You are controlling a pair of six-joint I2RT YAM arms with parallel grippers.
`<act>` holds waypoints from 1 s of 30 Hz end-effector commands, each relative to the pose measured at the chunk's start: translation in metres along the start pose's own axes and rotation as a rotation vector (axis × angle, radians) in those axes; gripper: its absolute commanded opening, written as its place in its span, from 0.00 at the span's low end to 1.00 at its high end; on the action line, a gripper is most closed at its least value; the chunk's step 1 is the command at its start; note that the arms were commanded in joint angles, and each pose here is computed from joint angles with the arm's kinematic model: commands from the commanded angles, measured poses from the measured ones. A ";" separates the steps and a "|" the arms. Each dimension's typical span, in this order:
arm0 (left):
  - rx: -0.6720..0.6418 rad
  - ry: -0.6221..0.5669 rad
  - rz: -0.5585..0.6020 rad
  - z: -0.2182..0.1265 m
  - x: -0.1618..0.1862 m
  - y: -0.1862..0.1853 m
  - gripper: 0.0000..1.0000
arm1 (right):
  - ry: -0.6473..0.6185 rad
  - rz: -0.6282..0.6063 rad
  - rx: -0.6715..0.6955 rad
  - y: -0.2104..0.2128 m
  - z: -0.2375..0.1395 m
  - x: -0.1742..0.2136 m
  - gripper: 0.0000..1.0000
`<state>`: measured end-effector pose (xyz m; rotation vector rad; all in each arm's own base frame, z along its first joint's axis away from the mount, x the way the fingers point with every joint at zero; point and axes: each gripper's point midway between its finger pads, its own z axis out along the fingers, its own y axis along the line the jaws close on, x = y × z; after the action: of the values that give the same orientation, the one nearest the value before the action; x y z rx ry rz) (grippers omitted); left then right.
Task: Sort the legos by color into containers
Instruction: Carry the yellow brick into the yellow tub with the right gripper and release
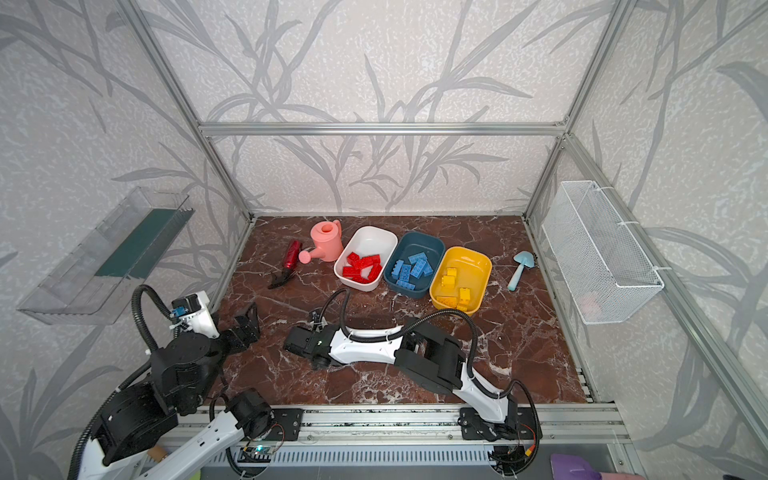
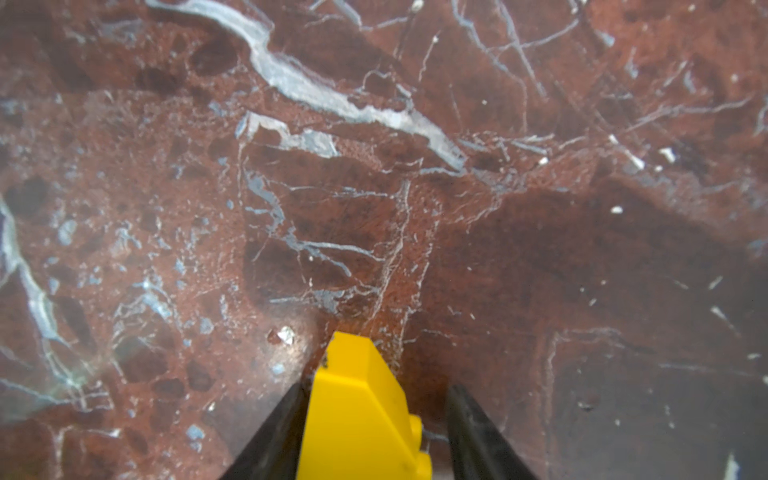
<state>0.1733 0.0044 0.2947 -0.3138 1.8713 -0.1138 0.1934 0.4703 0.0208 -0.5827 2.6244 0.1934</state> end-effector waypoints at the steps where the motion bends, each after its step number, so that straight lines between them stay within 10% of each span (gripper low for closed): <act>1: -0.028 0.019 0.024 0.003 0.007 0.004 0.92 | -0.005 -0.001 0.023 -0.004 0.007 -0.003 0.48; 17: -0.023 0.108 0.057 0.020 0.020 -0.016 0.91 | -0.147 -0.003 -0.029 -0.037 -0.059 -0.038 0.36; 30: 0.010 0.268 0.057 0.070 0.058 -0.070 0.91 | -0.277 0.221 -0.025 -0.224 -0.160 -0.061 0.36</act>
<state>0.2257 -0.0629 0.2383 -0.2016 2.1520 -0.0691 0.2739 0.2895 0.1816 -0.2617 2.3934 0.3805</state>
